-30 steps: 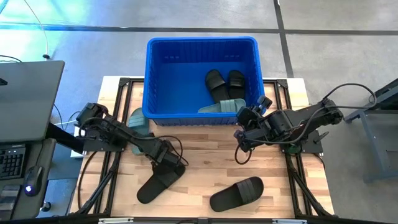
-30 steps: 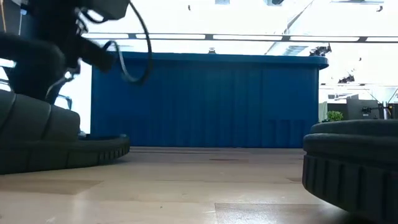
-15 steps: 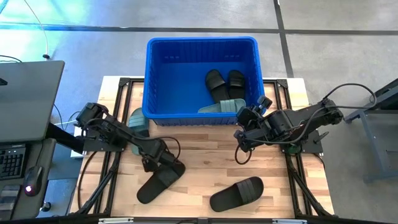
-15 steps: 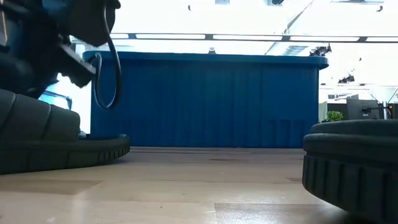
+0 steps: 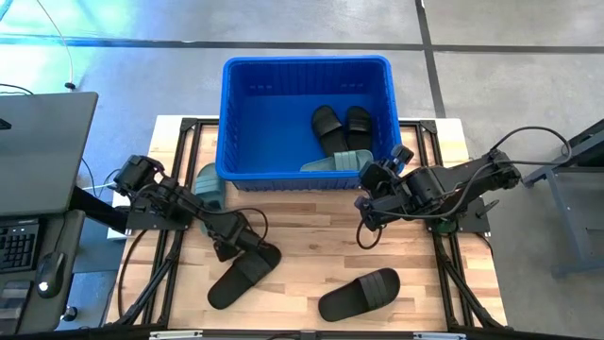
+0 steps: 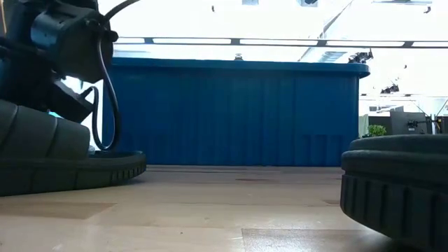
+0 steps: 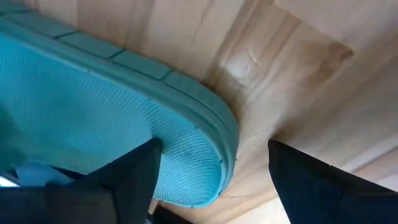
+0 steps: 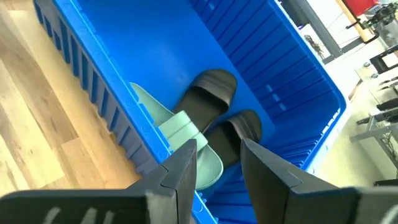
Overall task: Pick and place slides into bin
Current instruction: Put the green slide into the blue bin
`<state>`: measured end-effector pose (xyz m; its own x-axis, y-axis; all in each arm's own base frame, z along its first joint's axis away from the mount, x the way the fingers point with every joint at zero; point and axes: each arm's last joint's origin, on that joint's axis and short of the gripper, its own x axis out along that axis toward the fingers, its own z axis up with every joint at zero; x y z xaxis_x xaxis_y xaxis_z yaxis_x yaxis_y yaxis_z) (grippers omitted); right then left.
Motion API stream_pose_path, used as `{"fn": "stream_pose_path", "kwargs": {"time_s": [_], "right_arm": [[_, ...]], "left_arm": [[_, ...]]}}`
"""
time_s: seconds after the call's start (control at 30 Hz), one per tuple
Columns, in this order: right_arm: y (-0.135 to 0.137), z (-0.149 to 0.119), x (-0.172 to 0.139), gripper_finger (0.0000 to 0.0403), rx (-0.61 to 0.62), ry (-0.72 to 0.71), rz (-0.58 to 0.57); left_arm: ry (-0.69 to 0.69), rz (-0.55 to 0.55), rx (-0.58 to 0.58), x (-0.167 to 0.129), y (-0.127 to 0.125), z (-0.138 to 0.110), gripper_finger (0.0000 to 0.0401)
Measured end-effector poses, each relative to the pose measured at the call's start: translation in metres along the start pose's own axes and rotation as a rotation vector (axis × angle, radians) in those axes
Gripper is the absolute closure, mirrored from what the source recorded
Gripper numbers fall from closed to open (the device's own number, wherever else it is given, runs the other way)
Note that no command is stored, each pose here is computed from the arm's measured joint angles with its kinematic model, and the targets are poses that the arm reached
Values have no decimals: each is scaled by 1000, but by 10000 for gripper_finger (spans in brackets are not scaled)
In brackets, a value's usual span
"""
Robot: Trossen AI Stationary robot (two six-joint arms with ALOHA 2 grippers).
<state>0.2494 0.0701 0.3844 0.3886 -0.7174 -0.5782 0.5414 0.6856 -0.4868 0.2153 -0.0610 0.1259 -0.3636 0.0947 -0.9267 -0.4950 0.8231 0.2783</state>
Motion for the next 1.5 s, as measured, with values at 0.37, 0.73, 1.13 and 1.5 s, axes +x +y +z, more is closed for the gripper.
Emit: {"fn": "stream_pose_path", "kwargs": {"time_s": [0.37,0.73,1.13,1.5], "right_arm": [[-2,2,3,288,8,-5,-24],[-3,2,5,288,25,5,-23],[-3,2,5,288,26,14,-12],[-3,2,5,288,26,18,-7]], "left_arm": [[18,50,-52,0,2,-2,327],[-97,-44,-36,-66,-14,13,386],[-357,-186,22,-214,-5,-13,396],[-482,-350,52,-256,-13,-46,398]]}}
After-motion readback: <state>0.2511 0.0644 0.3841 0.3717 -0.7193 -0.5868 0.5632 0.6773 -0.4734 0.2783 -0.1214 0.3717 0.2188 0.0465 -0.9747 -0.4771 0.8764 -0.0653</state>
